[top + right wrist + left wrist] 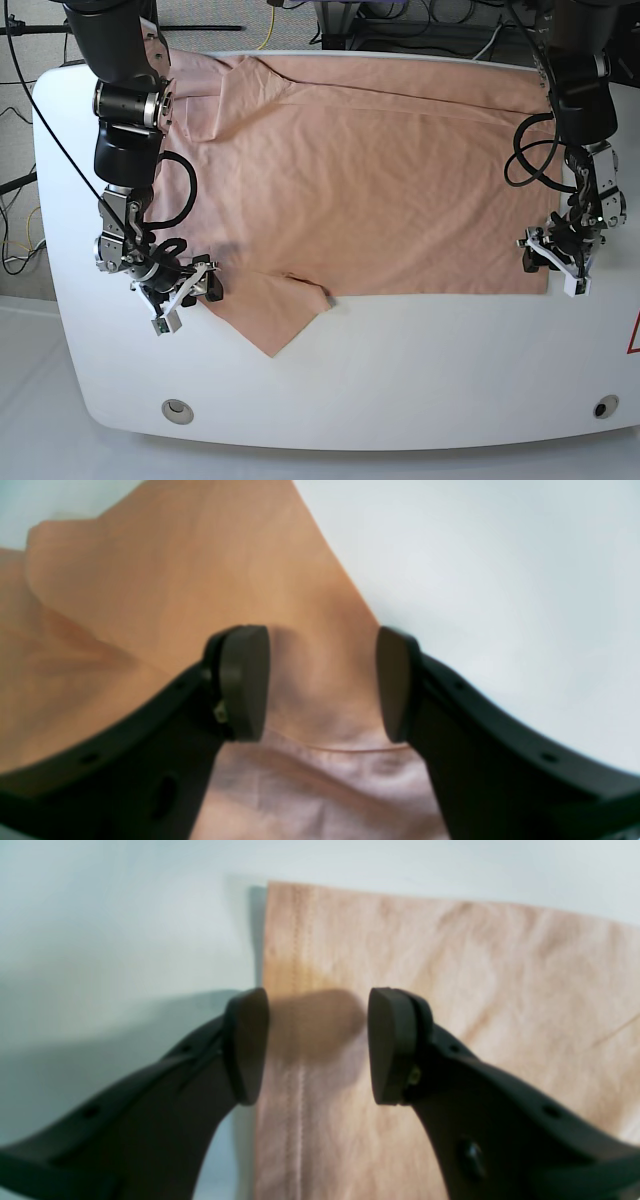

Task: Fold the T-shirt properly
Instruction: 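Lower both open grippers onto the hem corners of the shirt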

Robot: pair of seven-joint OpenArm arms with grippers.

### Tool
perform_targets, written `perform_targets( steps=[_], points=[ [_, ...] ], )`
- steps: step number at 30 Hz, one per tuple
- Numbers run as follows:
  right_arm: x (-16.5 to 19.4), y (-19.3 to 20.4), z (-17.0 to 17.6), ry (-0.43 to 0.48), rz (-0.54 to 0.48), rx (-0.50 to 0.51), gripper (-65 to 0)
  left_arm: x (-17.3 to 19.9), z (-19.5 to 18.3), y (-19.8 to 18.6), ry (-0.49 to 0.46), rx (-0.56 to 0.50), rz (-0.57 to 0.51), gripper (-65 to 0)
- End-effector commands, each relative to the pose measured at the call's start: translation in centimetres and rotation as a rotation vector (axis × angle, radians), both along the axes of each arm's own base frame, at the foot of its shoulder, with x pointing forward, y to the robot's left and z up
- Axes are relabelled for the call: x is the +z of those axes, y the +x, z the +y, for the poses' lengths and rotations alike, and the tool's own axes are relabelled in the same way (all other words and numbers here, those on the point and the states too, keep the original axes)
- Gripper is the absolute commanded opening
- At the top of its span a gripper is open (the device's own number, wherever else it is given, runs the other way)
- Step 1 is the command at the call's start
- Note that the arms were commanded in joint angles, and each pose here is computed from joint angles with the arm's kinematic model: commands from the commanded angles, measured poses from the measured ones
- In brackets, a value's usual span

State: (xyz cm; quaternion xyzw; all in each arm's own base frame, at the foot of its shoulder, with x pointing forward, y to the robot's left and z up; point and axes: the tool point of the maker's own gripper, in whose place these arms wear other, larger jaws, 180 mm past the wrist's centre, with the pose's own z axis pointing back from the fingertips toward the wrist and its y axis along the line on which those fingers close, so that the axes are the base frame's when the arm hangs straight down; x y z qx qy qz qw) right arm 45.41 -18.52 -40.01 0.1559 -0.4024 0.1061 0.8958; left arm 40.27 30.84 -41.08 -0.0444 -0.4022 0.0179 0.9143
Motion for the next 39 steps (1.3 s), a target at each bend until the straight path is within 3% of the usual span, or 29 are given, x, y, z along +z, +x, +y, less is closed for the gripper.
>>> perform_targets(
  steps=[1, 39],
  points=[
    [1.73, 1.33, 0.03, 0.016, -0.048, -0.003, -32.0, 2.31, 0.7, 1.64, 0.01, 0.004, -0.068, -34.9],
    [1.08, 0.76, 0.11, 0.002, -0.033, 0.014, -32.0, 1.7, 1.0, 0.98, 0.015, 0.01, -0.053, -35.5]
  ],
)
